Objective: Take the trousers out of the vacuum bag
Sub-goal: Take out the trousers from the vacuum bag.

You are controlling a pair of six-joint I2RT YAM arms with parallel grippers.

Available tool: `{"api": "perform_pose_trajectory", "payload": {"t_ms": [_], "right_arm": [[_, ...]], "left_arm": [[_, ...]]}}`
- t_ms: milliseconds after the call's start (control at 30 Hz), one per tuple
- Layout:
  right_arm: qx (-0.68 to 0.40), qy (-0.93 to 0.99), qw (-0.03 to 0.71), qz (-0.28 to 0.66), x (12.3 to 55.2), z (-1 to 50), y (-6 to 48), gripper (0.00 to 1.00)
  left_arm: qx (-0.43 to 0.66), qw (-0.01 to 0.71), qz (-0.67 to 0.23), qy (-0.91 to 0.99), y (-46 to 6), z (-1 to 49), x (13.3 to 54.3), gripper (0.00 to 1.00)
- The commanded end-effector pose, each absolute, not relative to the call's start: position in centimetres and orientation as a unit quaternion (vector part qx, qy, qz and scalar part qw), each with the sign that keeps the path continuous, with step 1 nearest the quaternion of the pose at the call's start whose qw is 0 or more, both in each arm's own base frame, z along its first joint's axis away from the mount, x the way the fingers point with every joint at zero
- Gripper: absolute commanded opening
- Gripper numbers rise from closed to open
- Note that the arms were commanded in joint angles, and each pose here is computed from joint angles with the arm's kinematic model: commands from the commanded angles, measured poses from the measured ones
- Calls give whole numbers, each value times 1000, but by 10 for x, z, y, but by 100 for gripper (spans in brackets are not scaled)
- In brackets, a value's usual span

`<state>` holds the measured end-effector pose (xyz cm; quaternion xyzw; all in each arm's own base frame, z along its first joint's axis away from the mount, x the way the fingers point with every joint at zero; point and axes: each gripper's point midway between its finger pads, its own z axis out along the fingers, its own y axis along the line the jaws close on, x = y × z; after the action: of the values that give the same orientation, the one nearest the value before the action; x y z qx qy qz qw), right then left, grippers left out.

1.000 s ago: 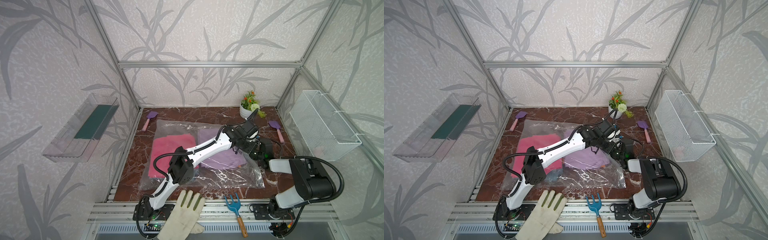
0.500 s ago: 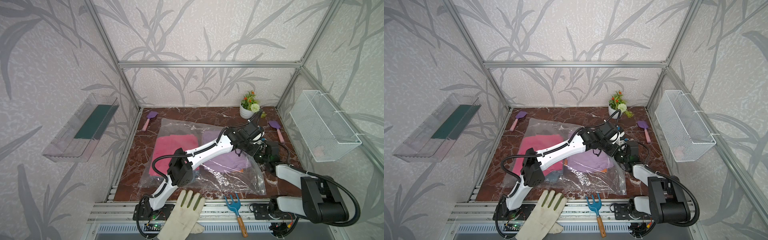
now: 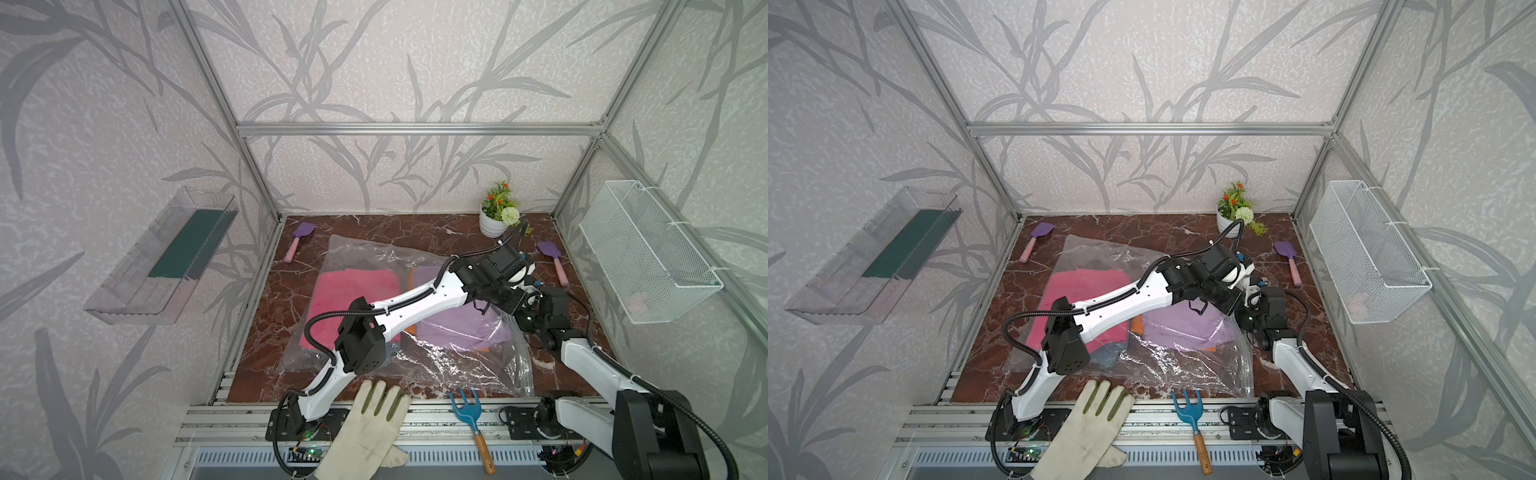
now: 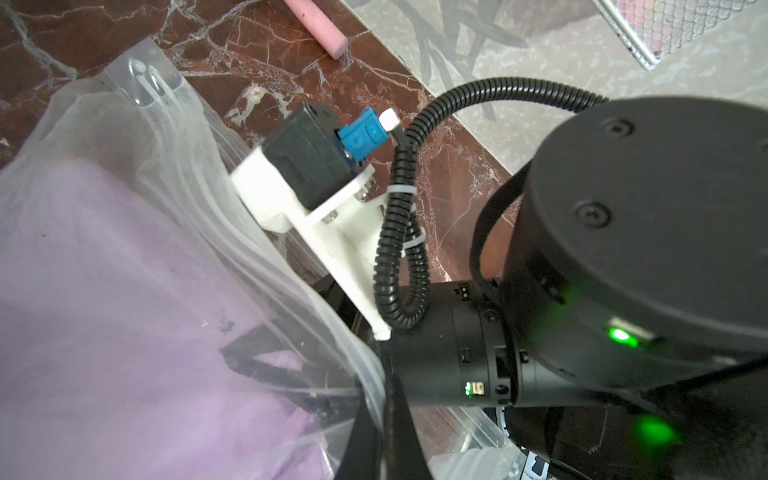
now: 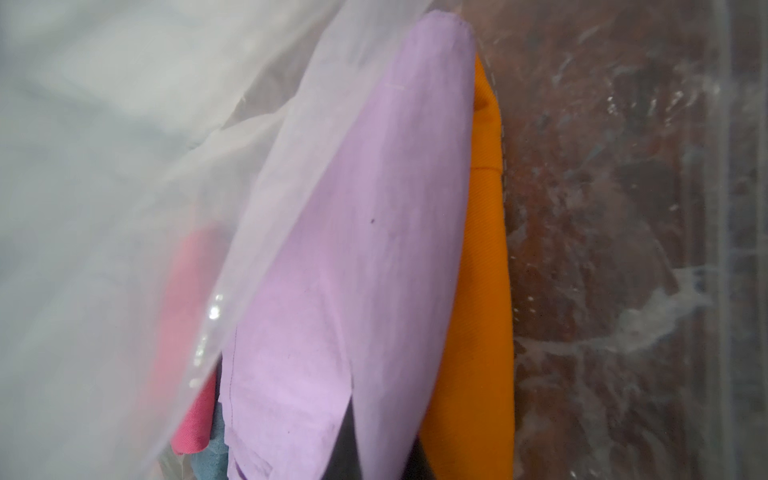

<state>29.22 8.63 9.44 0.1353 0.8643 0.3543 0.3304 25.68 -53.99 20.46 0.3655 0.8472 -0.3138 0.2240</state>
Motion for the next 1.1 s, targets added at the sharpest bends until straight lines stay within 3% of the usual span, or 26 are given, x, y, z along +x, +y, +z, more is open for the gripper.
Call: {"api": "perform_pose_trajectory", "payload": {"t_ms": [0, 567, 1067], "right_arm": [[119, 847, 393, 338, 299, 125, 71, 5], [162, 849, 409, 292, 285, 133, 34, 5], [220, 851, 436, 192, 269, 147, -14, 5]], "left_arm": [[320, 225, -207, 897, -500, 151, 304, 0], [295, 218, -208, 907, -490, 136, 318, 0], [307, 222, -217, 900, -490, 138, 316, 0]]}}
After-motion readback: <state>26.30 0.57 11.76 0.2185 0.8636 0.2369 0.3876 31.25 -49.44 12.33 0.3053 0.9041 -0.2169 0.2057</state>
